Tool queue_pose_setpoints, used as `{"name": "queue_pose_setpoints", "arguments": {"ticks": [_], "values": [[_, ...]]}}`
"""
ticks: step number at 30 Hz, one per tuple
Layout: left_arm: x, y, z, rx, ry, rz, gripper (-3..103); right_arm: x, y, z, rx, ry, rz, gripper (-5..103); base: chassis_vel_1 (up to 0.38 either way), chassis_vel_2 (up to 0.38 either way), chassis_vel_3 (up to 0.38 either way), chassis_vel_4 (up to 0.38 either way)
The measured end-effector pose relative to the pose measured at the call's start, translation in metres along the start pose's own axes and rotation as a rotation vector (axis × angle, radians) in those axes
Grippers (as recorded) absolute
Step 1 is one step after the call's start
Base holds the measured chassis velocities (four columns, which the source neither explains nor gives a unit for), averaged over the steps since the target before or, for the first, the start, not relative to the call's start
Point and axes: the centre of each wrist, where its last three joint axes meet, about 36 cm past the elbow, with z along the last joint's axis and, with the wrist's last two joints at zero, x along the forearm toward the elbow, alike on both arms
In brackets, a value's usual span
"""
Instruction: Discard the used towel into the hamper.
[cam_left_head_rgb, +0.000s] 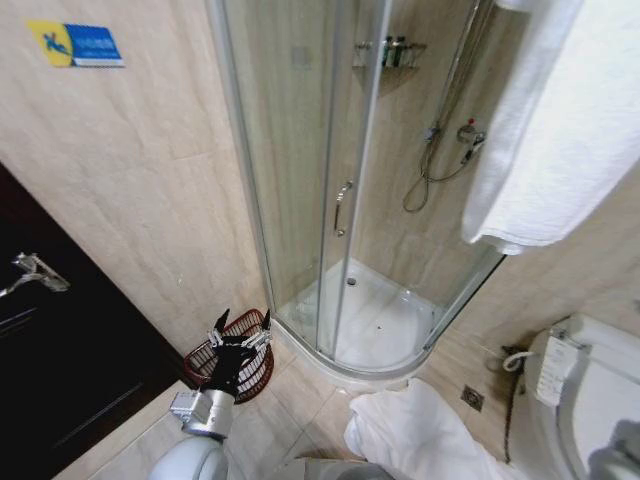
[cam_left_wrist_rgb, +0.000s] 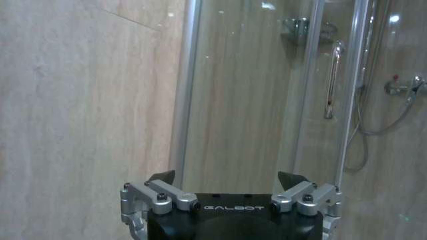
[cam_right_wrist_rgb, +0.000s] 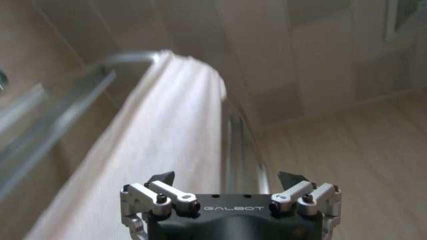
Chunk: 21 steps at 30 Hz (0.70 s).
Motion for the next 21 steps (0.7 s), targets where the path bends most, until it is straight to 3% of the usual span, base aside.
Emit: {"name": "queue_pose_setpoints", "arguments": {"ticks": [13, 21], "values": [[0.000, 0.000, 0.000, -0.001, 0.000, 0.000, 100, -0.061, -0.009, 0.000, -0.069, -0.111, -0.092, 100, 0.043, 0.040, 0.001, 0.008], [0.000, 0.000, 0.000, 0.000, 0.000, 0.000, 100, -0.104, -0.025, 0.007, -0.055, -0.120, -0.121, 100, 0.044, 0.048, 0.060, 0.063]]}}
